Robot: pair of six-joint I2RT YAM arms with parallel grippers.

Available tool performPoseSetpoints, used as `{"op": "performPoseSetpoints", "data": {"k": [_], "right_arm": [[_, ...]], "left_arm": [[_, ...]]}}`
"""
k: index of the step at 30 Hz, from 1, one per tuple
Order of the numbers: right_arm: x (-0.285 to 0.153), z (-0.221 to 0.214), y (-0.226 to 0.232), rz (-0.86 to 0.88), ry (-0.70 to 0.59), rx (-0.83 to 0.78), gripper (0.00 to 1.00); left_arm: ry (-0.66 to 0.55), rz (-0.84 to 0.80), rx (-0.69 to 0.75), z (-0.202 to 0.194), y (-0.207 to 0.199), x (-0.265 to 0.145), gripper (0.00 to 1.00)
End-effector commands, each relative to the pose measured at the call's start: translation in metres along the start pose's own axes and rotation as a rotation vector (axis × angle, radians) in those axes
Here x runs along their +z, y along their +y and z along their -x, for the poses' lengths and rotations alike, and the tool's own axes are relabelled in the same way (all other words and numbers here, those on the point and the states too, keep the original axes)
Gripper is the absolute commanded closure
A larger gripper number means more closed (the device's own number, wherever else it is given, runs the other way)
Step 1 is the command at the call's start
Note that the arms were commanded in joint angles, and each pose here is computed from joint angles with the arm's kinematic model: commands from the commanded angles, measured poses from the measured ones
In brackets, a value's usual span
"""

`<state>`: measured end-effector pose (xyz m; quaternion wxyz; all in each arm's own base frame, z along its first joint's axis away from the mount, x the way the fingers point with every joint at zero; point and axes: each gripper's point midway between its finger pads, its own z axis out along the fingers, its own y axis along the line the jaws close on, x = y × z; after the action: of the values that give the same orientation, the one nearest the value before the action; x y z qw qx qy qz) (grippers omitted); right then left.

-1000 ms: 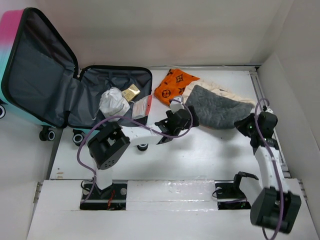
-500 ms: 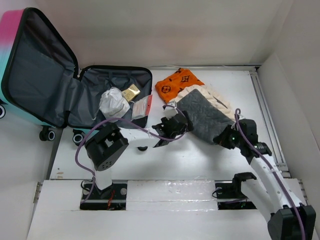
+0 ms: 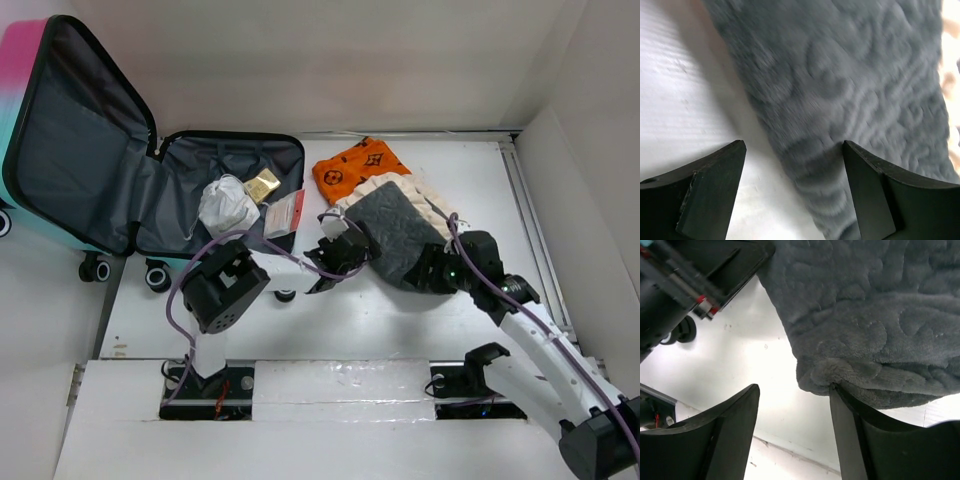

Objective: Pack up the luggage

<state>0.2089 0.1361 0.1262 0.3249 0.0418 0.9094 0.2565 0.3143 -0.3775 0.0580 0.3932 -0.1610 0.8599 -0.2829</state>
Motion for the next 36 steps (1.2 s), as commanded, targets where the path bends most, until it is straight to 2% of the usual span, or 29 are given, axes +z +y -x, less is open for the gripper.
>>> {"op": "performPoseSetpoints", "data": {"k": [1,12,15,17,18,21,23,26,32,36], "right_arm": [[-0.003,0.014,0.008,0.017,-0.047,-0.053,0.35],[0.007,0.004,0.008,0.053,-0.039,-0.062,0.35],[0.006,0.004,0.007,0.047,-0.053,-0.069,0.35],[0.004,0.001,0.003,0.026,-0.048,-0.066,0.29],[0.0,0.006,0.003,0.02,-0.066,-0.078,0.16],[-0.006,0.008,0.003,0.013,-0.073,-0.088,0.0],[-0.015,0.015,0.008,0.009,-0.1,-0.097,0.0],[-0.023,0.026,0.014,0.014,-0.137,-0.108,0.0],[-0.029,0.036,0.024,0.046,-0.174,-0.115,0.0],[-0.038,0.053,0.033,0.065,-0.246,-0.123,0.0]], "left_arm": [[-0.054,-0.062,-0.084,0.024,-0.017,0.01,0.26],[-0.105,-0.137,-0.105,0.035,-0.042,0.02,0.28],[-0.108,-0.163,-0.104,0.036,-0.046,0.019,0.37],[-0.123,-0.19,-0.107,0.041,-0.052,0.015,0.44],[-0.12,-0.182,-0.09,0.039,-0.047,0.015,0.51],[-0.134,-0.201,-0.08,0.047,-0.053,0.006,0.64],[-0.136,-0.206,-0.083,0.049,-0.054,0.002,0.84],[-0.133,-0.2,-0.08,0.048,-0.05,0.0,1.0],[-0.14,-0.216,-0.028,0.049,-0.052,-0.001,1.0],[-0.185,-0.371,0.03,0.07,-0.086,-0.019,1.0]]}}
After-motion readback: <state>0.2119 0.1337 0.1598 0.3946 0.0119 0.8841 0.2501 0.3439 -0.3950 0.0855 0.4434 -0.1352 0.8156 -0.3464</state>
